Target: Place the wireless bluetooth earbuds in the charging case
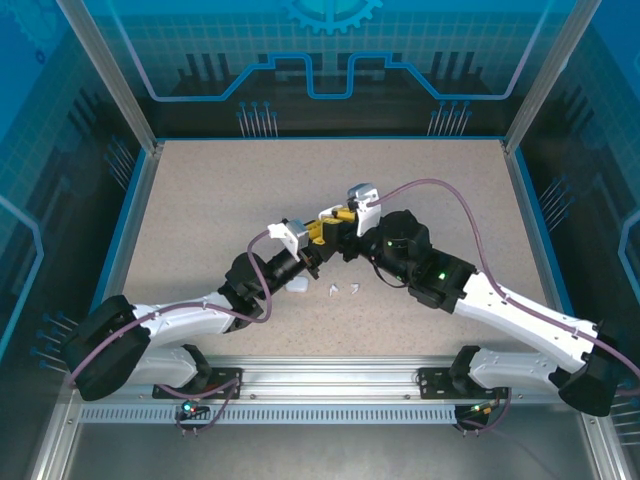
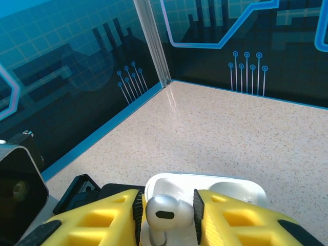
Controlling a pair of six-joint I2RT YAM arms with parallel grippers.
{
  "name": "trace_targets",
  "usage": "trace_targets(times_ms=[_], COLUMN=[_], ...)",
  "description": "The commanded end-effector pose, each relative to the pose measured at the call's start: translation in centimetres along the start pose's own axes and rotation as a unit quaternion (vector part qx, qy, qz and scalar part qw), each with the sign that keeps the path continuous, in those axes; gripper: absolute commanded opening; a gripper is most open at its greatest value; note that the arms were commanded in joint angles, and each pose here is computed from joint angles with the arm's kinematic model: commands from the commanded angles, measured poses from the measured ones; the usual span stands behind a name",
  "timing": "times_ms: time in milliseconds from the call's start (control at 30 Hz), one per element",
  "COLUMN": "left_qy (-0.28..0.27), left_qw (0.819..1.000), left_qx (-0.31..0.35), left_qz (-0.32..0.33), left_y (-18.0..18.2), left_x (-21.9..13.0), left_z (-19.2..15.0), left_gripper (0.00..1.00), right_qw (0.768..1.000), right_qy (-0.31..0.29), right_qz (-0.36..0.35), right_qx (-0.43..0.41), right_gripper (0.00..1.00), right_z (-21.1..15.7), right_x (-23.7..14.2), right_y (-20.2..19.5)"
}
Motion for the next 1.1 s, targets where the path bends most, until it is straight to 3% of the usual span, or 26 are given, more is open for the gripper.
trace_targets(times_ms=[0,200,400,533,767,1067], left_qy=[-0.047,-0.037,-0.026,-0.026,-0.031,-0.035], left_qw=[0.999,0.999,0.999,0.999,0.999,0.993], left_qx=[0.01,0.012,0.02,0.022,0.022,0.019], left_qz=[-0.012,-0.011,-0.008,-0.012,-0.034,-0.109], left_y=[-0.7,-0.6,-0.5,-0.6,-1.2,-3.0], left_x=[0.4,0.6,0.6,0.4,-0.3,-1.7], left_z=[2.1,1.6,1.0,1.0,1.5,2.4], left_gripper=[0.03,0.03,0.03,0.03,0.04,0.05], right_qw=[1.0,1.0,0.999,0.999,0.998,0.983], right_qy=[-0.001,-0.016,-0.037,-0.043,0.03,0.044], right_qz=[-0.022,-0.017,0.013,0.022,0.05,0.155], right_qx=[0.0,-0.003,-0.003,0.002,0.026,0.091], right_gripper=[0.36,0.4,0.52,0.68,1.0,1.0], right_z=[0.2,1.1,3.1,4.5,4.1,3.0], right_x=[-0.8,-1.5,-2.7,-4.1,-4.9,-4.9], right_y=[-0.4,-0.3,0.0,-0.7,-3.6,-5.2])
Point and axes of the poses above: each hand's point on the last joint's axis, 136 mm out from that joint toward the fingers, its own x axis out along the fingers, its own y axis along the line the jaws close on, z = x × y, the point moved 6 cm from there along -x, back along the fingers, and after that the axes turned 5 degrees about -x, right-handed, at the moved point
